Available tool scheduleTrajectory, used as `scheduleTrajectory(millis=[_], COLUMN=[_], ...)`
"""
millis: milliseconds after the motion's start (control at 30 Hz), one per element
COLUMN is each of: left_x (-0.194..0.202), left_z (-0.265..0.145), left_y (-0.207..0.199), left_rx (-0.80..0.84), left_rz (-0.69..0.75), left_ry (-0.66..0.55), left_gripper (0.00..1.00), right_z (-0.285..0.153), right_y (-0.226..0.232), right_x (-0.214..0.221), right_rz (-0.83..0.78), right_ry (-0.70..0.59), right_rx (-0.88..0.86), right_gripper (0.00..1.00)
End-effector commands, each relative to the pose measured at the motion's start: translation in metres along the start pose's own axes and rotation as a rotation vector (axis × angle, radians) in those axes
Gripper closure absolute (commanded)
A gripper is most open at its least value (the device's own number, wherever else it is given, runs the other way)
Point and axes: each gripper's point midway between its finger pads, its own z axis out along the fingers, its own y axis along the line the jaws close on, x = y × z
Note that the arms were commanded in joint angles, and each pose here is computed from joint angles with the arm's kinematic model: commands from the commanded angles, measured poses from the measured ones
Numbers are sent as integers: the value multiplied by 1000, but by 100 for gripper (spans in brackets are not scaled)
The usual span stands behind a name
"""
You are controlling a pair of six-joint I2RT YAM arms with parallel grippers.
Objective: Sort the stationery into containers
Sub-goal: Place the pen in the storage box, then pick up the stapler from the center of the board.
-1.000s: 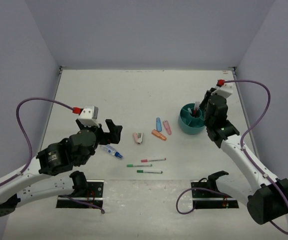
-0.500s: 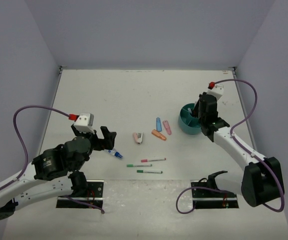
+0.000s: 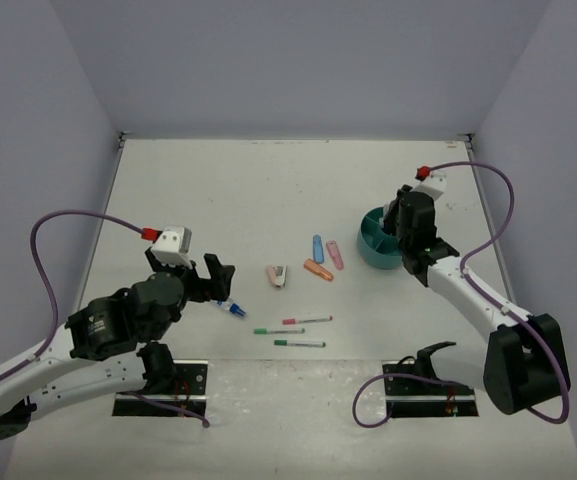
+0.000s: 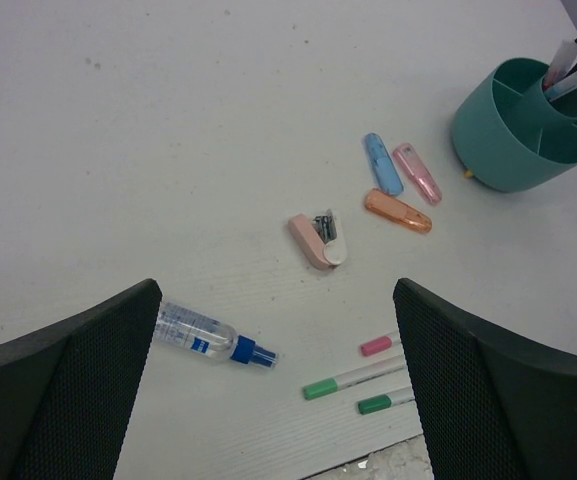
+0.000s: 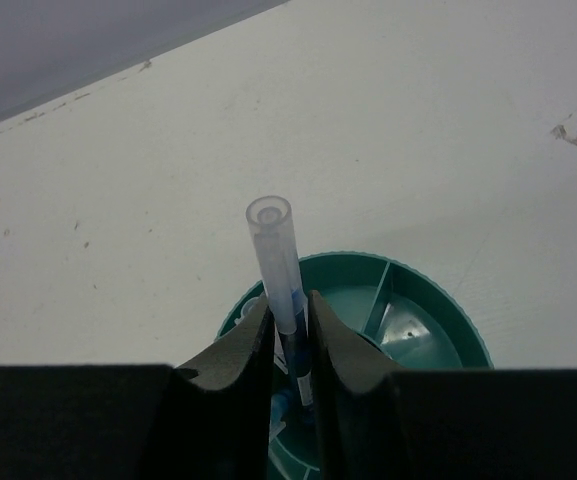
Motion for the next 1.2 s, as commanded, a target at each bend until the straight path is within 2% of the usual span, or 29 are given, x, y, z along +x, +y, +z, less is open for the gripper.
scheduleTrajectory(millis=[0, 133, 333, 500, 600, 700, 800, 933, 1067, 1167], left_x=[3, 3, 6, 13, 14, 15, 19, 20, 14, 22], left_z=[3, 3, 5, 11, 13, 14, 19, 17, 11, 15], left_y=[-1, -1, 0, 1, 7, 13, 13, 19, 30, 34], left_rx=[-1, 2, -14, -46, -105, -152, -178, -248, -300, -302], left_rz=[30, 32, 43, 65, 70, 63, 79, 82, 111, 123], left_ry=[5, 7, 16, 44, 50, 54, 72, 100, 94, 88], left_gripper=[0, 0, 0, 0, 0, 0, 0, 0, 0, 0], right_z=[-7, -10, -26, -61, -90, -110, -127, -149, -142, -128], right_y=[-6, -6, -2, 4, 20, 41, 57, 95, 100, 104], right_x=[18, 19, 3, -21, -36, -26, 0, 49, 102, 131], right_rz=[-12, -16, -1, 8, -8, -74, -169, -290, -436, -523], right_ry=[55, 75, 45, -3, -32, 26, 145, 334, 554, 636], right_rx=[0, 0, -22, -77, -191, -327, -408, -597, -553, -497], right_gripper=[79, 64, 54, 54, 56, 55, 48, 47, 40, 39])
